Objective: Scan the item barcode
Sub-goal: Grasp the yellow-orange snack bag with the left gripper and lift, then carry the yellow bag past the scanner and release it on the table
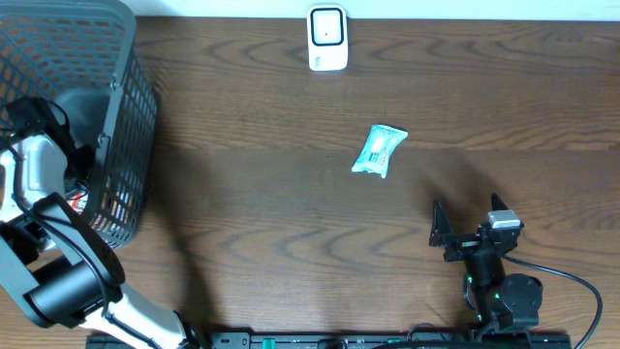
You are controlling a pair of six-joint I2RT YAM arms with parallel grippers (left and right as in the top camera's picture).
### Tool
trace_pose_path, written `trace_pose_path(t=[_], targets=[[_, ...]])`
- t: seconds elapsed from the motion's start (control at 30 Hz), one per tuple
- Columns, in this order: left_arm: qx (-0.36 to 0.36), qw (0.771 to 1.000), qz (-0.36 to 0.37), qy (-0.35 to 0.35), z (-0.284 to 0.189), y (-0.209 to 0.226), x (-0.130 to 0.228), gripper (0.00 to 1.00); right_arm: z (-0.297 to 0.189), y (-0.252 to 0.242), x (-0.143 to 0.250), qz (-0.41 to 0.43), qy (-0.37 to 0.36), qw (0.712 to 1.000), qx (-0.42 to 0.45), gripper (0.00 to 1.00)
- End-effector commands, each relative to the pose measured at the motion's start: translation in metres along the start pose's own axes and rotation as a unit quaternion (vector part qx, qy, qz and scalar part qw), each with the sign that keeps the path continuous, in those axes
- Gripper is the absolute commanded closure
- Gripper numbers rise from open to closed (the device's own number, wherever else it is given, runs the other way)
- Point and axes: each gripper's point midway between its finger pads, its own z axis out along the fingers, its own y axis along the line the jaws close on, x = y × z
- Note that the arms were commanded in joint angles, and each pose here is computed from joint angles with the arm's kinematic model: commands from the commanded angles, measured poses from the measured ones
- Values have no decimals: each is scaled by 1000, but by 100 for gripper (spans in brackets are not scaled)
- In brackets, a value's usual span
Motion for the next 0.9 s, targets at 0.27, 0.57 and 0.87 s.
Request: trace_pose_path(t=[0.27, 0.57, 0.87], targets=[[56, 935, -165, -310, -205, 26, -69, 93, 0, -1, 0, -6, 0, 1000, 3, 1], [195, 803, -243, -508, -380, 32, -37, 93, 0, -1, 0, -6, 0, 1000, 3, 1], [460, 713, -109, -517, -480, -74, 4, 93, 0, -1, 0, -6, 0, 1000, 3, 1]])
